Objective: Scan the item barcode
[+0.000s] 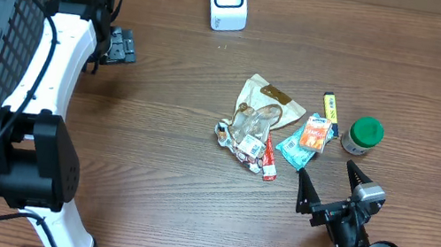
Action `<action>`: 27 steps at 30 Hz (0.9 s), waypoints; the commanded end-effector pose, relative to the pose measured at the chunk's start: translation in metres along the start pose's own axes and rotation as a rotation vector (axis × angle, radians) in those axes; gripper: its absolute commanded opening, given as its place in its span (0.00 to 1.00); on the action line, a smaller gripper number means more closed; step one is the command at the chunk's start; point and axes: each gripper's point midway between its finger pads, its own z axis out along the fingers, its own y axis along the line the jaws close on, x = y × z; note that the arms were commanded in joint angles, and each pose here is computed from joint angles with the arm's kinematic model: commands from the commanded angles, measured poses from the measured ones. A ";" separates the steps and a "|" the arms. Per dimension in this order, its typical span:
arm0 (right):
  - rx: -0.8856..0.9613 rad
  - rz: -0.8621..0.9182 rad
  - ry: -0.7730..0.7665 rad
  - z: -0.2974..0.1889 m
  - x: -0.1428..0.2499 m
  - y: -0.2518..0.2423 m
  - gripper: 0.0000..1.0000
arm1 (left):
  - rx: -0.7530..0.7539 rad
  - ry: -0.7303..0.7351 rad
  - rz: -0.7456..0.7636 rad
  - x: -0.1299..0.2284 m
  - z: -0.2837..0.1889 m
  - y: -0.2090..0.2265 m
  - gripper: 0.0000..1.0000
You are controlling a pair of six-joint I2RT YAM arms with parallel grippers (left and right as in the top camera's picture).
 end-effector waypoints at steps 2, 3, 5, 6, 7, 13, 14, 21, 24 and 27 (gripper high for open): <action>0.016 0.011 -0.002 0.000 0.002 -0.004 1.00 | 0.060 -0.201 -0.018 -0.020 -0.083 -0.001 1.00; 0.017 0.011 -0.002 0.000 0.002 -0.004 1.00 | 0.074 -0.239 -0.025 -0.022 -0.100 0.002 1.00; 0.016 0.010 -0.002 0.000 0.002 -0.004 1.00 | 0.105 -0.334 -0.049 -0.023 -0.142 0.012 1.00; 0.017 0.011 -0.002 0.000 0.002 -0.004 1.00 | 0.119 -0.380 -0.060 -0.022 -0.162 0.017 1.00; 0.017 0.010 -0.002 0.000 0.002 -0.004 1.00 | 0.137 -0.436 -0.075 -0.020 -0.186 0.024 1.00; 0.017 0.010 -0.002 0.000 0.002 -0.004 1.00 | 0.243 -0.770 -0.161 0.023 -0.322 0.073 1.00; 0.016 0.011 -0.002 0.000 0.002 -0.004 1.00 | 0.260 -0.821 -0.173 0.033 -0.341 0.081 1.00; 0.016 0.010 -0.002 0.000 0.002 -0.004 1.00 | 0.352 -1.109 -0.248 0.113 -0.431 0.131 1.00; 0.016 0.011 -0.002 0.000 0.002 -0.004 1.00 | 0.362 -1.131 -0.251 0.125 -0.437 0.136 1.00; 0.016 0.010 -0.002 0.000 0.002 -0.004 1.00 | 0.359 -1.119 -0.248 0.136 -0.433 0.139 1.00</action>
